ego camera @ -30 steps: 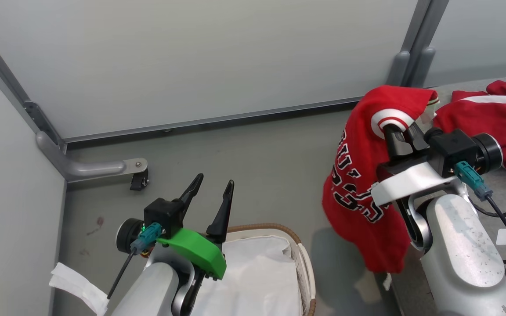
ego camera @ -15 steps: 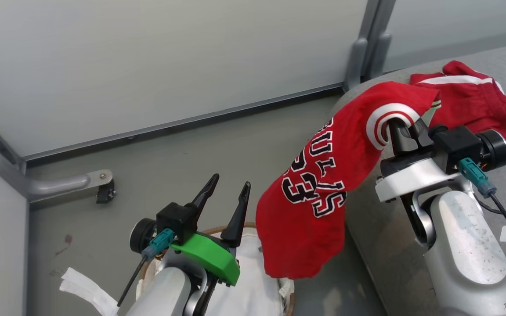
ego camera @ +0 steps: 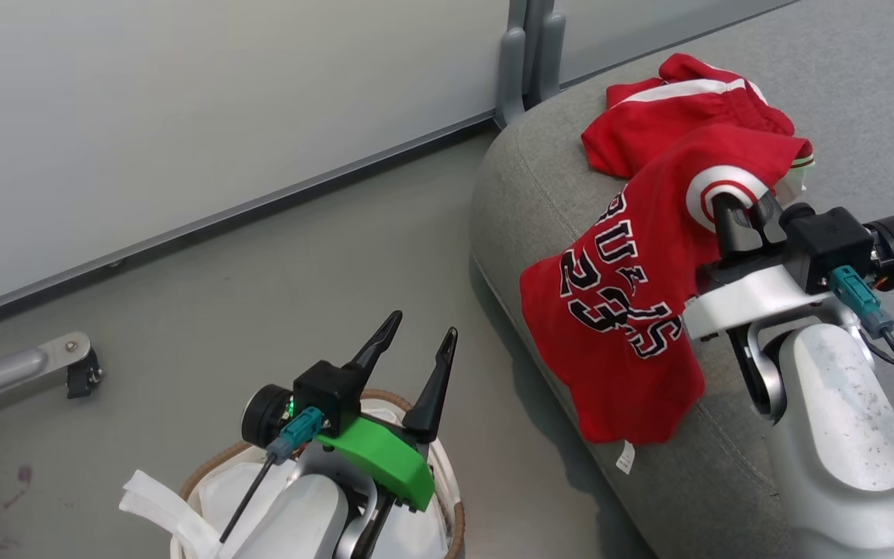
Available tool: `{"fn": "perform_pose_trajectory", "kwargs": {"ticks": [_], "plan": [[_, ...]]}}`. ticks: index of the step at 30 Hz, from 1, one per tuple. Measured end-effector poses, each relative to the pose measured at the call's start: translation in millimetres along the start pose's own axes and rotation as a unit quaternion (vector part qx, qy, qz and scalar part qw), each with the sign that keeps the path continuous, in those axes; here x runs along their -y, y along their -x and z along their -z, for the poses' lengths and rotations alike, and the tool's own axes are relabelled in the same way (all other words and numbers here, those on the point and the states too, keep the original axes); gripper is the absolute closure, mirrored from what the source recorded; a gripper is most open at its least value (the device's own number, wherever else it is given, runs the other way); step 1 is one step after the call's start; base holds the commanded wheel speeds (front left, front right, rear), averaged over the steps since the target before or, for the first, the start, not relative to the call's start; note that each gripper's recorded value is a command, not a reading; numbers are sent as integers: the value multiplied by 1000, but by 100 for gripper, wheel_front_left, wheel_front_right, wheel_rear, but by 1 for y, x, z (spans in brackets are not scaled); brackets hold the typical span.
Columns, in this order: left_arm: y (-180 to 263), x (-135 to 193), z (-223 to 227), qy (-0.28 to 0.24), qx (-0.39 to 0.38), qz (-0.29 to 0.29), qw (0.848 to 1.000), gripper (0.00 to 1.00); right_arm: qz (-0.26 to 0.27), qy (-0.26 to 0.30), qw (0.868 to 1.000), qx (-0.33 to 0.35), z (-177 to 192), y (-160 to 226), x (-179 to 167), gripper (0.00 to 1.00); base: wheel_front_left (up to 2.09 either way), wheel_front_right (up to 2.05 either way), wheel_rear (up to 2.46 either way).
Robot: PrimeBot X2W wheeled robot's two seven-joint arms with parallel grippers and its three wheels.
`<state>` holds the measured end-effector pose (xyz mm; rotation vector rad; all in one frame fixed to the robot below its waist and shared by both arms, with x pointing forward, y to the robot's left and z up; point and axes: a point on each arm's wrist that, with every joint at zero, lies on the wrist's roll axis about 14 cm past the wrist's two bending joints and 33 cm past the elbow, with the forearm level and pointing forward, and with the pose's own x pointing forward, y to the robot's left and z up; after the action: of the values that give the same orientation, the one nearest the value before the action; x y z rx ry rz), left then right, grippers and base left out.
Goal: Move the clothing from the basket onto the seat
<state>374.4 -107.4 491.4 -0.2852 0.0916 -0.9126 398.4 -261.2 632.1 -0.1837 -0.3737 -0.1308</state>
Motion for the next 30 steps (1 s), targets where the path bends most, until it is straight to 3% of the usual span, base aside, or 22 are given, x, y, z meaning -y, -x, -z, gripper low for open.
{"fn": "perform_pose_trajectory", "kwargs": {"ticks": [9, 23, 27, 30], "plan": [[-9, -4, 13, 15, -12, 11, 1000, 0, 7, 37, 999, 21, -10, -32, 15, 100, 0, 0, 0], [-6, -52, 21, 1, -18, -21, 1000, 0, 28, 153, 971, 182, -134, -158, 64, 100, 0, 0, 0], [-6, -66, 25, 1, -19, -29, 999, 0, 41, 194, 964, 176, -141, -184, 85, 100, 0, 0, 0], [-3, -78, 36, 3, -31, -39, 999, 0, 44, 201, 967, 152, -123, -198, 90, 100, 0, 0, 0]]}}
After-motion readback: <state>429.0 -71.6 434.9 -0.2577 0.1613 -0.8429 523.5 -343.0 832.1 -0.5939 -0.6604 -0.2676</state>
